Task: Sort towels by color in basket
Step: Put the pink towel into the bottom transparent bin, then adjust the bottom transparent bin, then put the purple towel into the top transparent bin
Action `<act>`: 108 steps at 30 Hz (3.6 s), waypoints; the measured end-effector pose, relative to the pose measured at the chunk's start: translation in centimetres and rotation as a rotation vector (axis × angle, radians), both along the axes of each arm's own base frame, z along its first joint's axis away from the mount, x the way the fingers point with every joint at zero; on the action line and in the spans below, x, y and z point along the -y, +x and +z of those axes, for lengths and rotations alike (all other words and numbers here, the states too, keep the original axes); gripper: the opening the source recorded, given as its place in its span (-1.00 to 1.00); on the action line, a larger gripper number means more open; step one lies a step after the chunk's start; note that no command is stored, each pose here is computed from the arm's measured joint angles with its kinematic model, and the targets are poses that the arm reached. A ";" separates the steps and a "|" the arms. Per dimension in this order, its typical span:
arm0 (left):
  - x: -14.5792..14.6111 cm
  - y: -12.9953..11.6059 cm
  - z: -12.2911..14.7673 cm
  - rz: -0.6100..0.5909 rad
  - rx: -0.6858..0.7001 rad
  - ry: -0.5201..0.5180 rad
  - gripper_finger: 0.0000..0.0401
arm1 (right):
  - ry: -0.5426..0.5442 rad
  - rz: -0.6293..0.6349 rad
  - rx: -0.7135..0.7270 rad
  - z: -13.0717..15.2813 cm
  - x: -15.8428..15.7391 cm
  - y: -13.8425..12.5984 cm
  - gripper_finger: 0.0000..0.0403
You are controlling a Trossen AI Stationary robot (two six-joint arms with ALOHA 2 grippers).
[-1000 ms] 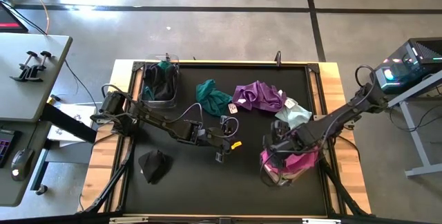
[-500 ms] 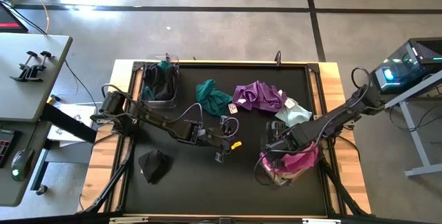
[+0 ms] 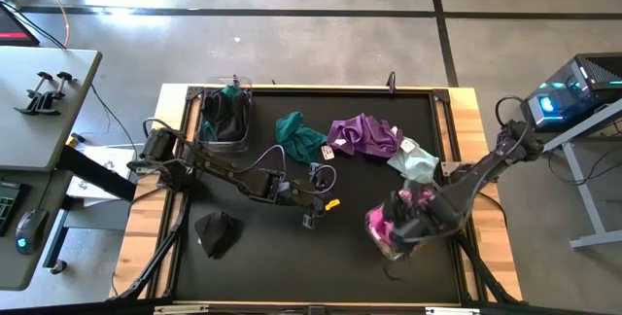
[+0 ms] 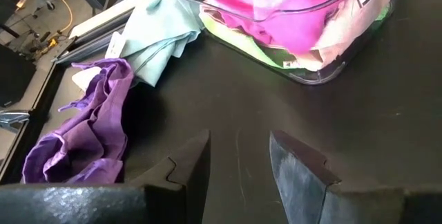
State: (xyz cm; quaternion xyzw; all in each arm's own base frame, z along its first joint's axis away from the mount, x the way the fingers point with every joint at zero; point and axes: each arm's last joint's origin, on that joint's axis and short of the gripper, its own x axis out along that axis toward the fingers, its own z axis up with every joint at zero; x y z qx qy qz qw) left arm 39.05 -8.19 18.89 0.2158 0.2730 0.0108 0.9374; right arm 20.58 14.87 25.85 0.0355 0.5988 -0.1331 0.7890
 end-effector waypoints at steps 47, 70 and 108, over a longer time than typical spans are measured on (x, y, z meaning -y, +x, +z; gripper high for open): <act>0.0 0.0 0.1 0.001 0.008 -0.003 -0.32 | -0.072 -0.672 -0.112 -2.8 0.9 -5.8 -0.35; -1.5 1.8 -1.6 -0.241 0.053 -0.255 -0.35 | -0.056 -0.432 0.038 1.2 0.2 -3.9 -0.36; 8.7 19.7 -5.6 -0.459 0.355 -0.532 -1.00 | -0.062 0.159 0.840 6.7 -7.2 -1.5 -0.36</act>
